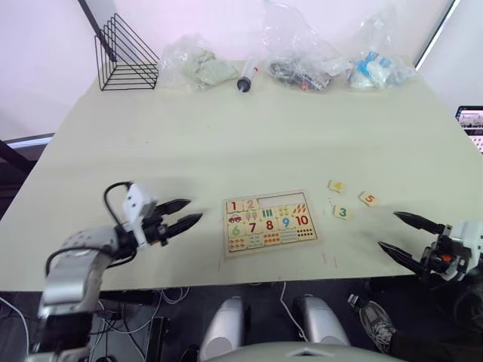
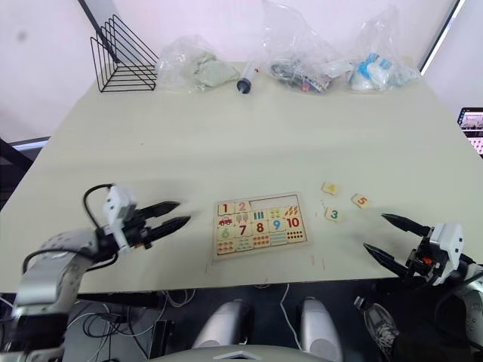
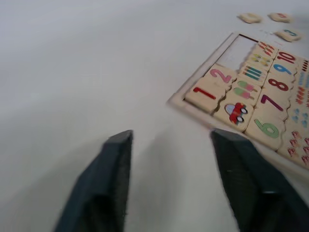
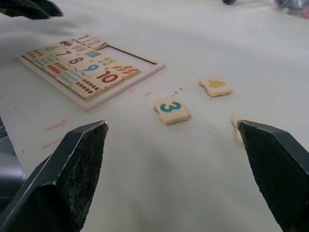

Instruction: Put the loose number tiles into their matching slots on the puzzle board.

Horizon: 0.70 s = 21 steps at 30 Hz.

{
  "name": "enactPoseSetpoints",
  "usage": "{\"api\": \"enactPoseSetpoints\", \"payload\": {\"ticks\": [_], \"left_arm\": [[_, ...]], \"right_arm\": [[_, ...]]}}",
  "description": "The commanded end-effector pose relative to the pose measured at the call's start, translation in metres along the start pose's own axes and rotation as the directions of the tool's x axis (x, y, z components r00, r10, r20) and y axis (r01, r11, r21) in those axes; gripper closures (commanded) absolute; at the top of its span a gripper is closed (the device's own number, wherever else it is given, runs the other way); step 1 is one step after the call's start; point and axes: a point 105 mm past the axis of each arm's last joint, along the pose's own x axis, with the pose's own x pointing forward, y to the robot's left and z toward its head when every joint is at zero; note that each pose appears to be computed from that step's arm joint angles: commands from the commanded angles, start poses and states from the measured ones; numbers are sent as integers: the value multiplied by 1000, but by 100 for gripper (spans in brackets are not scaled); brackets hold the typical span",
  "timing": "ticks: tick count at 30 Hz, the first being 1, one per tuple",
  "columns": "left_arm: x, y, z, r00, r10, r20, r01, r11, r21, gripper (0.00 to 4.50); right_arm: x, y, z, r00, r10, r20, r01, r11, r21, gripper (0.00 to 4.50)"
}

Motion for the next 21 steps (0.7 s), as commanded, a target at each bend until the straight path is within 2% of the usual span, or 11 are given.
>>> {"api": "enactPoseSetpoints", "payload": {"ticks": [1, 8, 21], "left_arm": [[-22, 5, 13, 997, 59, 52, -61, 997, 46, 3], [-45, 2, 1, 988, 136, 71, -138, 990, 20, 3], [-51, -6, -8, 982, 173, 71, -176, 983, 42, 3]], "right_arm": [[-13, -10, 6, 998, -55, -1, 55, 998, -21, 0], [-31, -13, -5, 997, -72, -41, 73, 997, 18, 0], [-38, -25, -11, 996, -59, -72, 58, 998, -21, 0]]}}
